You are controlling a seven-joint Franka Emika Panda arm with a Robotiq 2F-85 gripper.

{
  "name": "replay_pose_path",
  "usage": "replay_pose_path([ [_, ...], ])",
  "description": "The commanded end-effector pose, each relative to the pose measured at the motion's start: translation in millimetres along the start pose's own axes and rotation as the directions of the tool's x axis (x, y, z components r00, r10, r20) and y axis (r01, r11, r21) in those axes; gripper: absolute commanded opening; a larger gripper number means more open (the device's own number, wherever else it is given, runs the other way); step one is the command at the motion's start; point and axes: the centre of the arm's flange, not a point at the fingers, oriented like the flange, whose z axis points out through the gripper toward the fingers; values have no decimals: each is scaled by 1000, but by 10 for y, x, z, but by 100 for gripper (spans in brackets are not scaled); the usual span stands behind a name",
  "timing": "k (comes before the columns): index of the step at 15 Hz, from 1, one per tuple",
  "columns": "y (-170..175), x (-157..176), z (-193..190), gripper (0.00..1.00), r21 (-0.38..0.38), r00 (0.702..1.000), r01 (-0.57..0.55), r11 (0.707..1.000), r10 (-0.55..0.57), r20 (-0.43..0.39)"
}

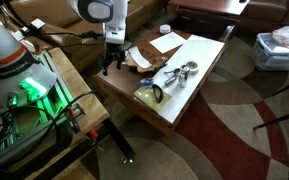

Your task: Put the blue tape on the tray

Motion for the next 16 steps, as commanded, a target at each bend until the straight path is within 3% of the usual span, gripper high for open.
replay_pose_path([
  [1,-564,195,608,100,-122,987,-127,984,137,80],
  [2,-153,80,263,100,-53,996,-75,996,77,44],
  [7,-385,122,595,100,-108,991,-110,988,117,61],
  [8,-481,72,613,100,-27,999,15,1000,-14,47],
  [12,-959,-47,482,100,52,976,217,975,-216,-33],
  [14,-1219,-83,449,100,47,944,325,945,-321,-80],
  [16,-1536,-41,553,100,-31,922,359,933,-360,-145],
])
